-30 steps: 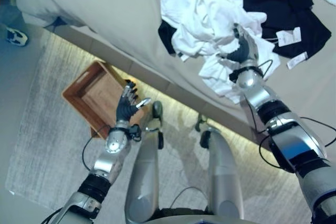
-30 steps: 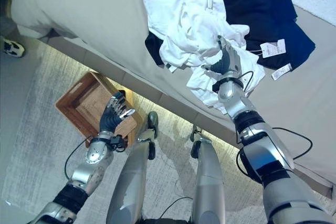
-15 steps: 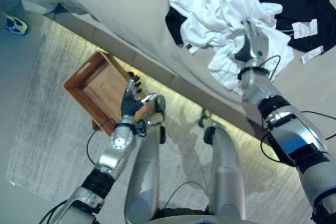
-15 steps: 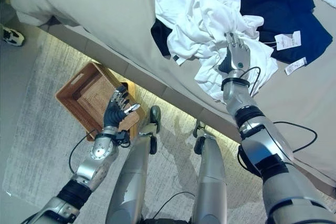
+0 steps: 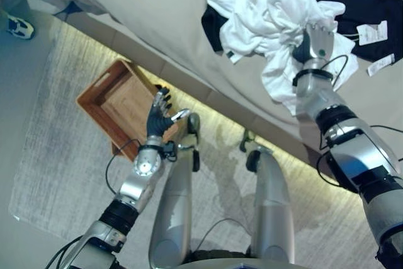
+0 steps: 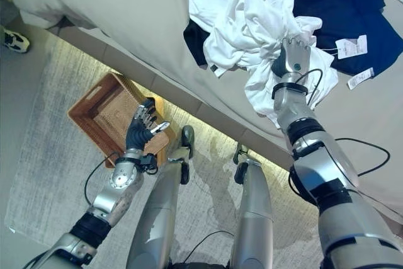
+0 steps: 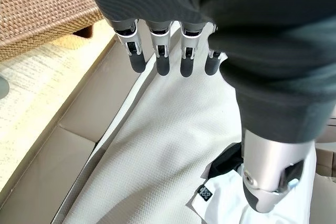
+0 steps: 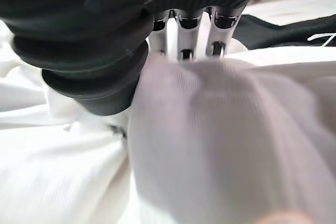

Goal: Pick up clothes into the bucket

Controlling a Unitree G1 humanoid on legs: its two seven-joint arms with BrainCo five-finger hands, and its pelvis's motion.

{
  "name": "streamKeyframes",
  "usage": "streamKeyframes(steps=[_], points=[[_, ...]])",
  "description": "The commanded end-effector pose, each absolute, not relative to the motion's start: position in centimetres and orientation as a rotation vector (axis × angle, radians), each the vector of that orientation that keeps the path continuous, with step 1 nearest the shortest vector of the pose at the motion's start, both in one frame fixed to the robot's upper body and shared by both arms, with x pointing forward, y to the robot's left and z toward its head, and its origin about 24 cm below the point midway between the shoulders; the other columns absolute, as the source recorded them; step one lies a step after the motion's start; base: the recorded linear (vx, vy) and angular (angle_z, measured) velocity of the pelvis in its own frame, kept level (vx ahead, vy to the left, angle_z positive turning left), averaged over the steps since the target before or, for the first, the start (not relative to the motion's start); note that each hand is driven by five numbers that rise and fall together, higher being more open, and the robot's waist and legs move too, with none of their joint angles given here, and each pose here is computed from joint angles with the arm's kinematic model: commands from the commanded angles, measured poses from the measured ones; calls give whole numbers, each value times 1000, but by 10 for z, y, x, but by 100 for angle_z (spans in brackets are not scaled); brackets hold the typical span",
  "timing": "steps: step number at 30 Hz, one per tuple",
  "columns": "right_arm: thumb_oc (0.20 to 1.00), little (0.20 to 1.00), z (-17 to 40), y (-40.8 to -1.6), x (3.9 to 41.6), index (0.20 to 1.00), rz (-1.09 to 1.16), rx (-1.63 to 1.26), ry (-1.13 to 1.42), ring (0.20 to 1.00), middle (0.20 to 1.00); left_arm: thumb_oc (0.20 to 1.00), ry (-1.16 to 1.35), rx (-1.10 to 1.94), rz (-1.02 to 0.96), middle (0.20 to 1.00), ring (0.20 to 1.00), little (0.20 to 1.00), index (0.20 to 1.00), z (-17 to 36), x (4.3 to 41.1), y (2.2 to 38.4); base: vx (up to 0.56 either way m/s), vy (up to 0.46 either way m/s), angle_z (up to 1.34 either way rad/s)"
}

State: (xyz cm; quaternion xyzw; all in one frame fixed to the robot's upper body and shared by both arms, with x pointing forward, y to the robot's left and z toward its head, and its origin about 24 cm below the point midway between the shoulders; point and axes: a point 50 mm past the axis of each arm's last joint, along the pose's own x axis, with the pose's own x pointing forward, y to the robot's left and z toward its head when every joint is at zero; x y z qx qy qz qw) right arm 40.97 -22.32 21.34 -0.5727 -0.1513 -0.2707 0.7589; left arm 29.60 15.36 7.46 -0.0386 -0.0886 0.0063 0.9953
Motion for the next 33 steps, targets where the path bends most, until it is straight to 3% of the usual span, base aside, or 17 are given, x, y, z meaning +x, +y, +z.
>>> streamKeyframes(steps=[1, 10, 17, 21, 33], points=[[200, 200, 200, -259, 400, 200, -655, -1232, -221, 200, 200, 1000, -262, -89, 0, 1000, 1000, 1000, 1000, 84, 291, 144, 0, 0, 0], [200, 200, 188, -247, 393, 200, -625, -1096, -301, 200, 200, 1000, -253, -65, 58, 1000, 1000, 1000, 1000, 81, 293, 155, -21, 7, -2], [200, 200, 186, -232, 367, 200, -533, -896, -482, 200, 200, 1000, -225, -50, 88, 1000, 1000, 1000, 1000, 73, 291, 162, 29, -15, -6], [200, 200, 180, -226, 341, 200, -419, -724, -566, 200, 200, 1000, -192, -7, 78, 1000, 1000, 1000, 1000, 64, 288, 168, 78, -30, -8], [200, 200, 201, -219, 316, 200, -143, -572, -662, 200, 200, 1000, -133, 62, 67, 1000, 1000, 1000, 1000, 51, 284, 186, 77, -19, -11]])
